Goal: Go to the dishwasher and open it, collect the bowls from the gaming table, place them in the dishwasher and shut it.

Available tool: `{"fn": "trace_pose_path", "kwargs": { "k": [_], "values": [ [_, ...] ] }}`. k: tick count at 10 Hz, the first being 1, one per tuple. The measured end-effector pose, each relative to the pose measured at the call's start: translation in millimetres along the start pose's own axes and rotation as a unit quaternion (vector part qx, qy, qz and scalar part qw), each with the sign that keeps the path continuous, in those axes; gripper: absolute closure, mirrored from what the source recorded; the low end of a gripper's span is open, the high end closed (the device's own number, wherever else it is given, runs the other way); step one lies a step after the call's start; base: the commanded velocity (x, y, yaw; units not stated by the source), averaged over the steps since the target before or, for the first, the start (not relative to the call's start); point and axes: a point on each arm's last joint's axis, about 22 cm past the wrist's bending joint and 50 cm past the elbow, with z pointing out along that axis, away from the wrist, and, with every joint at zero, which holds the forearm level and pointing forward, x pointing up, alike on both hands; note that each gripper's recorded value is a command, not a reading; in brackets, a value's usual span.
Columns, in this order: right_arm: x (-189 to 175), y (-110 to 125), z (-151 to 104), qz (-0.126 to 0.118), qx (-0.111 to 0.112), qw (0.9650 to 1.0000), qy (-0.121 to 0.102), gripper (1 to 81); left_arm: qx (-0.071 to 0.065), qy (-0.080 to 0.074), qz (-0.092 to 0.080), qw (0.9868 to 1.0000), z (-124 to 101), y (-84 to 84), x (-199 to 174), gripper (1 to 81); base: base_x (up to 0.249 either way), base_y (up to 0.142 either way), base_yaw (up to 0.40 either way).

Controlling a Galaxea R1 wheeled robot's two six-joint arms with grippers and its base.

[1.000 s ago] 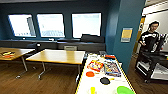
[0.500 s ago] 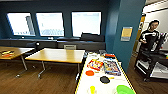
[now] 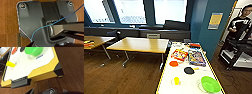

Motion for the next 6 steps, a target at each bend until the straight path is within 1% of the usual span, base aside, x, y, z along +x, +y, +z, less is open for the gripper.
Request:
{"fn": "trace_pose_path", "kwargs": {
  "k": [1, 2, 3, 4, 5, 6],
  "values": [
    [10, 3, 2, 0.009, -0.009, 0.9999, -0.007, 1.0, -0.002, -0.011, -0.004, 0.9999, 1, 1.2, -8, 1.0, 0.0, 0.0, 0.0],
    [19, -2, 9, 0.014, -0.005, 0.9998, -0.01, 1.0, -0.003, -0.016, -0.006, 0.9998, 1, 2.4, -13, 1.0, 0.0, 0.0, 0.0],
    [33, -12, 17, 0.016, 0.003, 0.9998, -0.008, 1.0, -0.003, -0.017, -0.006, 0.9998, 2, 1.8, -11, 1.0, 0.0, 0.0, 0.0],
    [45, -19, 21, 0.017, 0.007, 0.9998, -0.013, 1.0, -0.003, -0.017, -0.006, 0.9998, 2, 1.8, -11, 1.0, 0.0, 0.0, 0.0],
    [68, -31, 26, 0.012, 0.017, 0.9998, -0.004, 1.0, -0.003, -0.016, -0.006, 0.9999, 2, 1.6, -10, 1.0, 0.0, 0.0, 0.0],
    [91, -39, 30, 0.007, 0.021, 0.9998, 0.003, 1.0, -0.002, -0.015, -0.006, 0.9999, 2, 1.1, -8, 1.0, 0.0, 0.0, 0.0]
  ]
}}
